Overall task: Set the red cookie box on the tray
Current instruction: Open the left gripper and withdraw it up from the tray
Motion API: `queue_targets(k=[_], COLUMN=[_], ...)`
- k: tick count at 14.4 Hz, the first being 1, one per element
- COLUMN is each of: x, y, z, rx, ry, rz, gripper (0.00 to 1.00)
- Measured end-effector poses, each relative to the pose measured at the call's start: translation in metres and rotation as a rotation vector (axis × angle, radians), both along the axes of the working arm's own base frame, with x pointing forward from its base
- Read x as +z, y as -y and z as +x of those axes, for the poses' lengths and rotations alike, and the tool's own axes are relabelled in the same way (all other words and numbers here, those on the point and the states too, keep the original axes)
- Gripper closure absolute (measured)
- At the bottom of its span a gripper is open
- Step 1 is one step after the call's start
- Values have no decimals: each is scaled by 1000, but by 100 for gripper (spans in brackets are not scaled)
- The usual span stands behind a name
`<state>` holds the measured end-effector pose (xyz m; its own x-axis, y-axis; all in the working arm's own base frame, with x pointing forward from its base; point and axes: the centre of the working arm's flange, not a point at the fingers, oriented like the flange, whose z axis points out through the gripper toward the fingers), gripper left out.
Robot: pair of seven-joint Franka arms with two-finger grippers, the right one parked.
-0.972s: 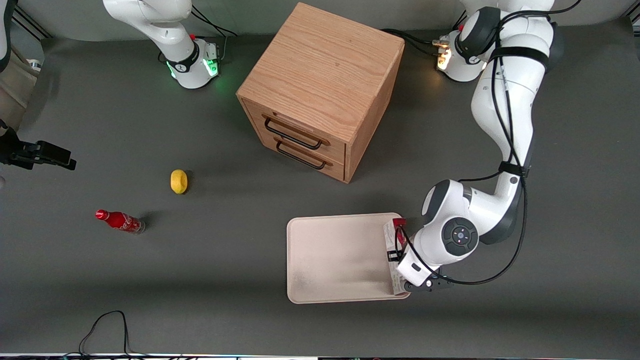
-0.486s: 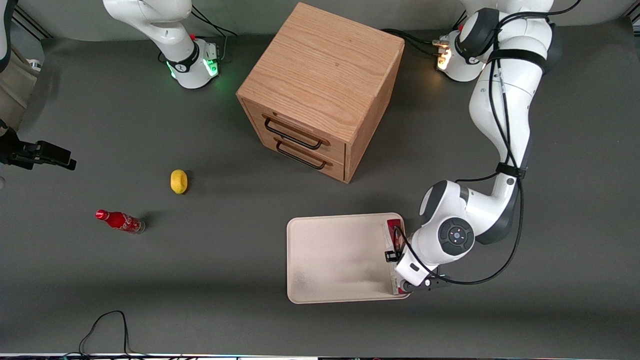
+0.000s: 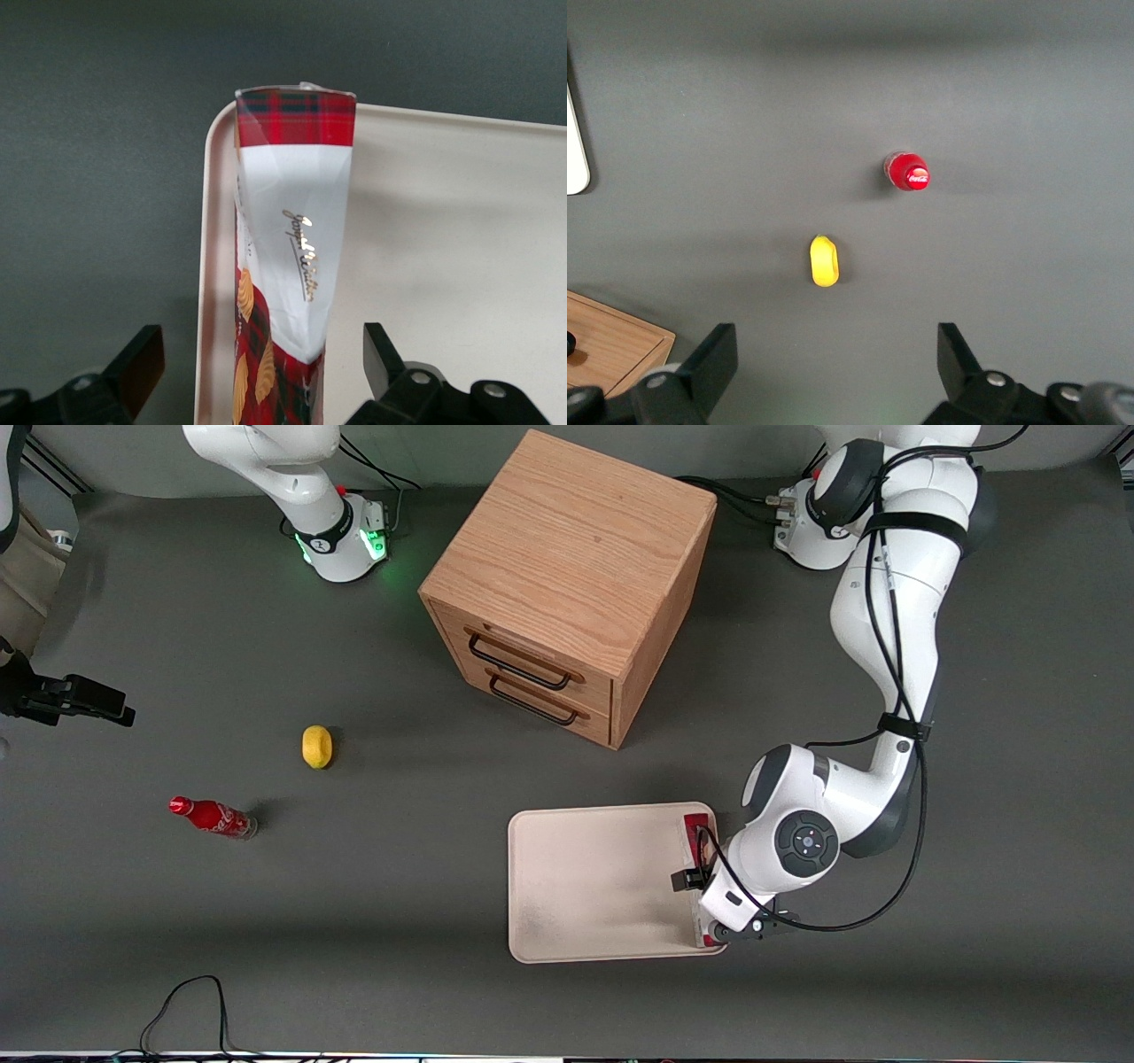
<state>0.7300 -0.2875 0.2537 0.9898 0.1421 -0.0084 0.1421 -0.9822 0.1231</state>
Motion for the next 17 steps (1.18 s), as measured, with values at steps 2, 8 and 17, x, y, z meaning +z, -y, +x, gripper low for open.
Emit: queue_targets(k=[2,8,17], x=[17,164,264], y=[1,-32,-231], z=[1,-30,-164], rx=[3,-39,-13], ry=[10,-11,-21], rz=[-2,80,185], gripper=[0,0,0])
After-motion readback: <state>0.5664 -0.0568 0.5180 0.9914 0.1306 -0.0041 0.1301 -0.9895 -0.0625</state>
